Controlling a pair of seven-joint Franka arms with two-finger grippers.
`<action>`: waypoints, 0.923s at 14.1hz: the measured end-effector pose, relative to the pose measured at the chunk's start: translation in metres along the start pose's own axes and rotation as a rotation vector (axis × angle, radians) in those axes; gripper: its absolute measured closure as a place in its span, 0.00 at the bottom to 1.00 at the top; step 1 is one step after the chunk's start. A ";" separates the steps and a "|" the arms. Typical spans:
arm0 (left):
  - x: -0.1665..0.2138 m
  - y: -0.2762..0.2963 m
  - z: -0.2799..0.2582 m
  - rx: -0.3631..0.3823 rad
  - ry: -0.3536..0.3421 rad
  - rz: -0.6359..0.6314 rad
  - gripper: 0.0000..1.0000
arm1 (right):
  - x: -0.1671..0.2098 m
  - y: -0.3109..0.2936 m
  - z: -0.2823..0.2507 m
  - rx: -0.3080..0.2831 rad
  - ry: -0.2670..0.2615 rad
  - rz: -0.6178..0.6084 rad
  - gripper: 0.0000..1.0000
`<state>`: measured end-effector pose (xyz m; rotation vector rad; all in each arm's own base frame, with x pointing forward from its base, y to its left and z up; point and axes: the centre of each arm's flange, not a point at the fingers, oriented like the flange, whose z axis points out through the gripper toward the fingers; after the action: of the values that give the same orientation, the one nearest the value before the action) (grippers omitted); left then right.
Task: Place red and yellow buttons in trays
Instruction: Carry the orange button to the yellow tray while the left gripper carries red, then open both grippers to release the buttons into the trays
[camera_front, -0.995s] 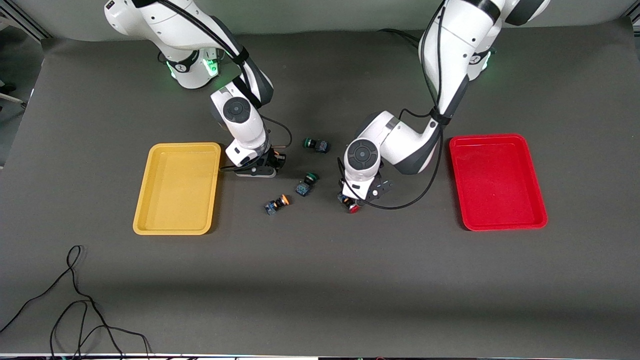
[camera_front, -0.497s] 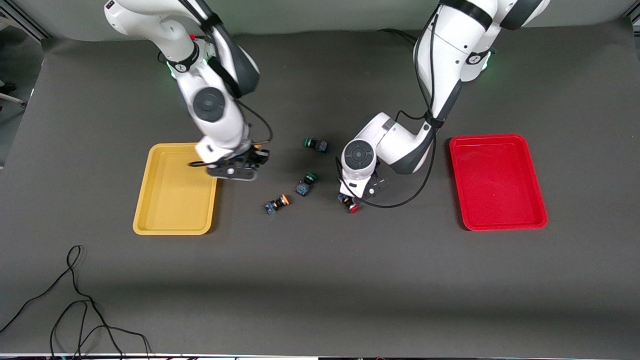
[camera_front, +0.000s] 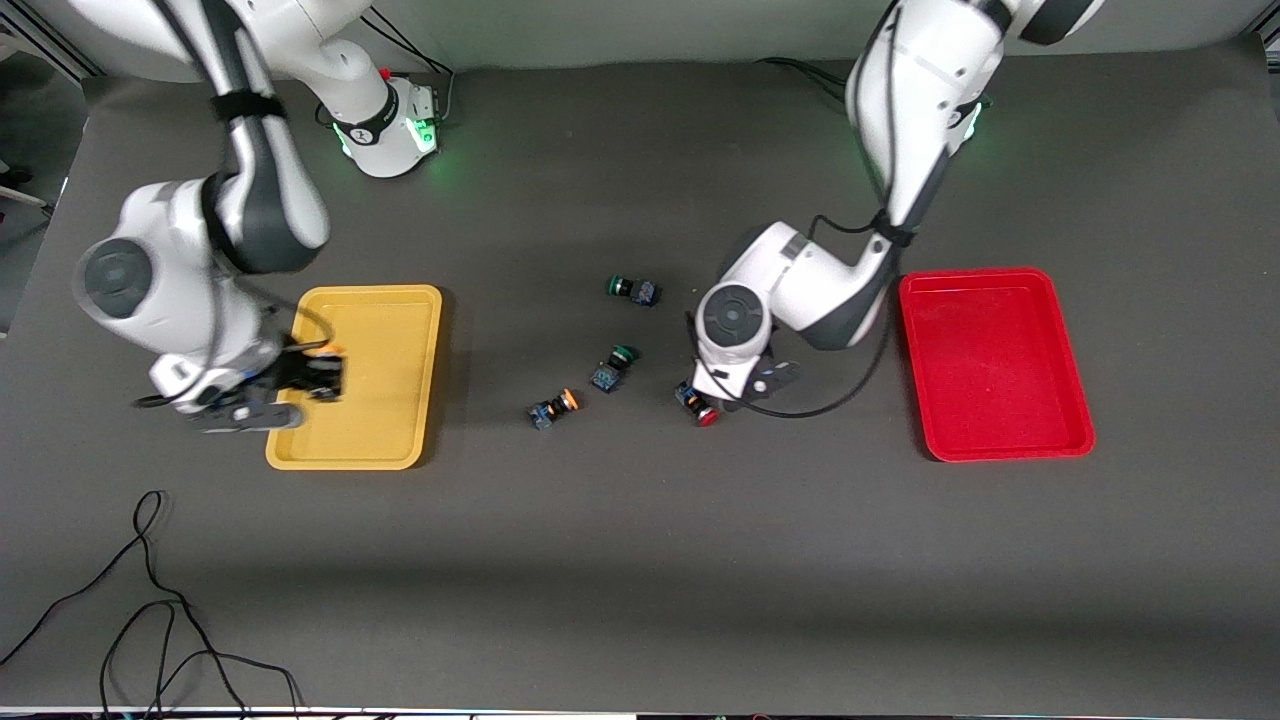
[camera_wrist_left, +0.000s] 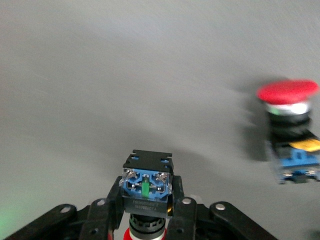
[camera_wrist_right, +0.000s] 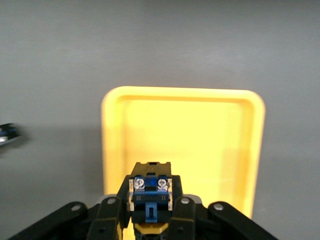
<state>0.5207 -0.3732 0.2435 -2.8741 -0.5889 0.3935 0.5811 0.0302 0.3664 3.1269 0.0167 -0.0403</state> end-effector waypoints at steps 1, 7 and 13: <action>0.019 -0.026 -0.021 0.020 -0.017 0.035 0.59 | 0.001 0.017 0.015 0.007 0.002 -0.010 0.67; 0.165 -0.220 -0.052 0.084 -0.064 0.186 0.59 | -0.007 0.063 0.149 0.025 -0.050 -0.020 0.67; 0.176 -0.298 0.024 0.044 -0.068 0.217 0.59 | 0.004 0.060 0.148 0.030 -0.057 -0.013 0.39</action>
<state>0.5625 -0.0295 0.2500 -2.9001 -0.2738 0.5302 0.5815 -0.0322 0.2187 3.1544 0.0363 -0.1304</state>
